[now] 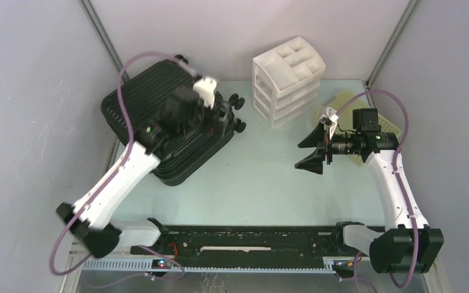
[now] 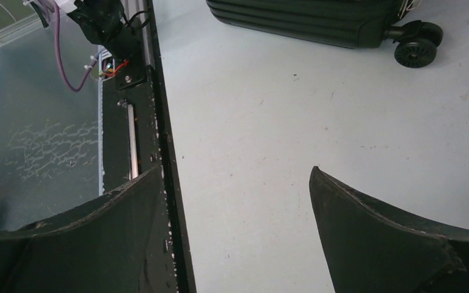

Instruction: Open, take out, and arrange the luggage

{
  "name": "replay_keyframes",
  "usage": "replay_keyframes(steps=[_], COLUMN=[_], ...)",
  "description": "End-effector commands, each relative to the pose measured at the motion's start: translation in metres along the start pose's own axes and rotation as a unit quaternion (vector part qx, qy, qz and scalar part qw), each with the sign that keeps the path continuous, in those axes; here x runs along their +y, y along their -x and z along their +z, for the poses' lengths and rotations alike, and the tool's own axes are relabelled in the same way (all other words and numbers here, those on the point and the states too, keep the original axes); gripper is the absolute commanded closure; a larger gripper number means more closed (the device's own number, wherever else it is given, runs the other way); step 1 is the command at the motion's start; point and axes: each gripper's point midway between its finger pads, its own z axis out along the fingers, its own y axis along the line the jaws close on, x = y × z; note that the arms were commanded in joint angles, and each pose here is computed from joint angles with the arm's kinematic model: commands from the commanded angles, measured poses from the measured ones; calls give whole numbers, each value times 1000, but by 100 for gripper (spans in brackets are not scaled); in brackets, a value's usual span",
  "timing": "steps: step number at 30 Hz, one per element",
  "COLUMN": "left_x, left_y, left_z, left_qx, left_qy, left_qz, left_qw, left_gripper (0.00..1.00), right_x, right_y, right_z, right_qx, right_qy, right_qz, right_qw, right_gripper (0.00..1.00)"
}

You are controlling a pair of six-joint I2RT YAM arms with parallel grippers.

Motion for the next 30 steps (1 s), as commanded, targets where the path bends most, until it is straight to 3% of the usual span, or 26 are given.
replay_keyframes(steps=[1, 6, 10, 23, 30], left_x=[1, 5, 3, 5, 19], left_y=[71, 104, 114, 56, 25], left_z=[37, 103, 144, 222, 242], left_qx=[-24, 40, 38, 93, 134], left_qy=[-25, -15, -20, -35, -18], left_qz=[-6, -3, 28, 77, 88], left_qw=[999, 999, 999, 992, 987], left_gripper=[0, 2, 3, 16, 20], right_x=[-6, -22, -28, -35, -36], right_y=[2, -3, -5, -11, -13], right_z=[-1, -5, -6, -3, -2], right_qx=[-3, 15, 18, 29, 30], right_qy=[-9, -46, -54, -51, -49], right_qz=[-34, -18, 1, 25, 30], right_qw=[999, 999, 998, 998, 998], right_gripper=[0, 0, 0, 0, 0])
